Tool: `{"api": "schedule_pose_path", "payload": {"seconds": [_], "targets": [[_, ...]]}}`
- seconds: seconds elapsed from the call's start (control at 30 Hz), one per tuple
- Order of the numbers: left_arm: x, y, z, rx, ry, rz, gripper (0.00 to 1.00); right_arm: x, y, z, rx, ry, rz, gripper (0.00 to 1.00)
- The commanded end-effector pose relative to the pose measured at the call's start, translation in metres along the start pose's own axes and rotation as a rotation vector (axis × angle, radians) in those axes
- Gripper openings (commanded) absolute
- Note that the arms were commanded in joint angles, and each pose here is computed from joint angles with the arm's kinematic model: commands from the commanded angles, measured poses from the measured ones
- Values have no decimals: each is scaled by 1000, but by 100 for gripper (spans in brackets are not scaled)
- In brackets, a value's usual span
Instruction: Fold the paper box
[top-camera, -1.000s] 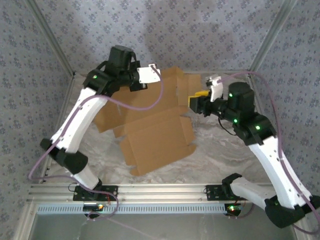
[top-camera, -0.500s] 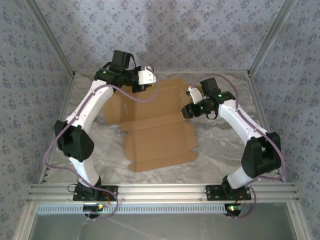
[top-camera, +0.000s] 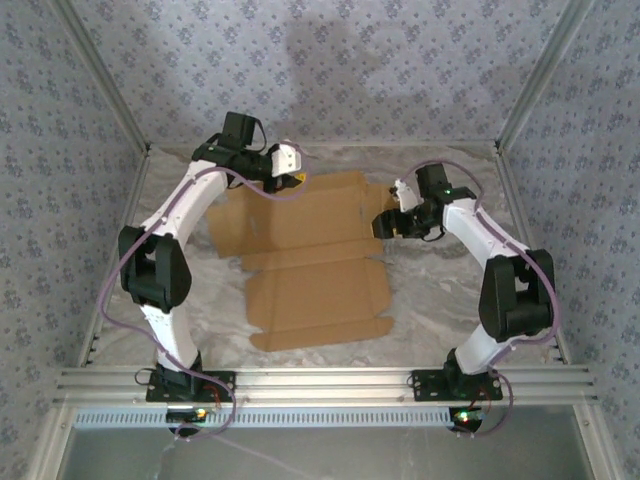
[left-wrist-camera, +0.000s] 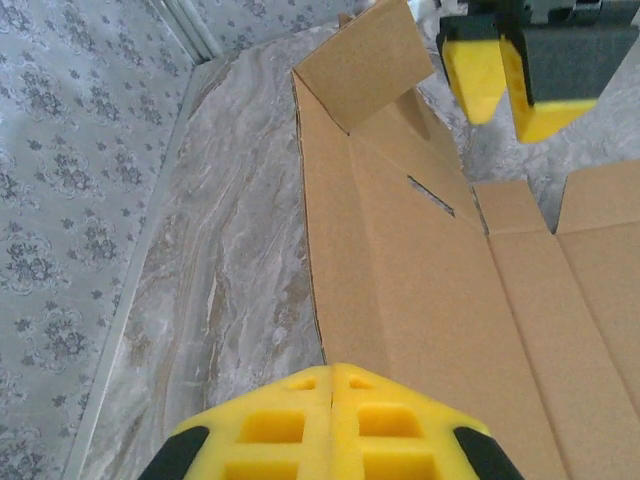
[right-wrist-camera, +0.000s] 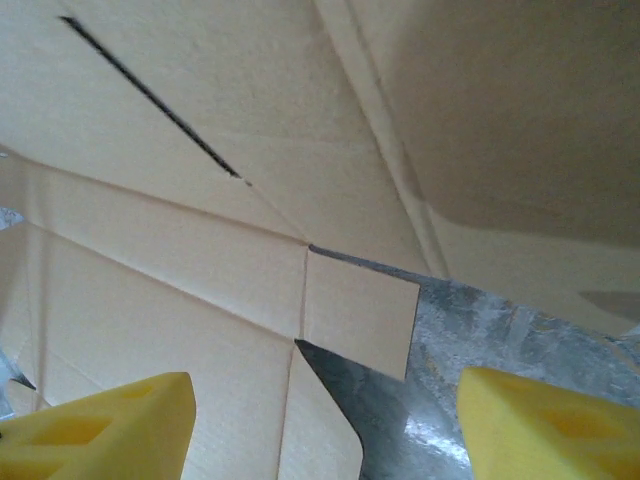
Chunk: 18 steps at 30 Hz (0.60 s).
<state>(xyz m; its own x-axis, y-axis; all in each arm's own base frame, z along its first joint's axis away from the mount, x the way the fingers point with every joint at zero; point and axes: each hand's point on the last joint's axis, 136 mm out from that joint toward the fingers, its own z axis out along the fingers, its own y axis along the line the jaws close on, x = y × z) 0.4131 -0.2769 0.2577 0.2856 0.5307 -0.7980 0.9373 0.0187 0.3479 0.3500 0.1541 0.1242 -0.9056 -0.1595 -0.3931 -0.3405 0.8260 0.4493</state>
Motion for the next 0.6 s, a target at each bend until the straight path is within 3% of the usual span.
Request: {"api": "schedule_pose_path", "payload": {"seconds": [0.0, 0.13, 0.23, 0.57], "targets": [[-37, 1, -22, -1, -87, 60, 0, 18, 6, 13, 5, 55, 7, 71], [-48, -5, -33, 7, -110, 58, 0, 24, -15, 15, 146, 66, 2, 72], [-58, -7, -44, 2, -136, 55, 0, 25, -15, 16, 141, 43, 9, 73], [-68, -15, -57, -16, -156, 43, 0, 26, 34, 32, -56, -18, -35, 70]]}}
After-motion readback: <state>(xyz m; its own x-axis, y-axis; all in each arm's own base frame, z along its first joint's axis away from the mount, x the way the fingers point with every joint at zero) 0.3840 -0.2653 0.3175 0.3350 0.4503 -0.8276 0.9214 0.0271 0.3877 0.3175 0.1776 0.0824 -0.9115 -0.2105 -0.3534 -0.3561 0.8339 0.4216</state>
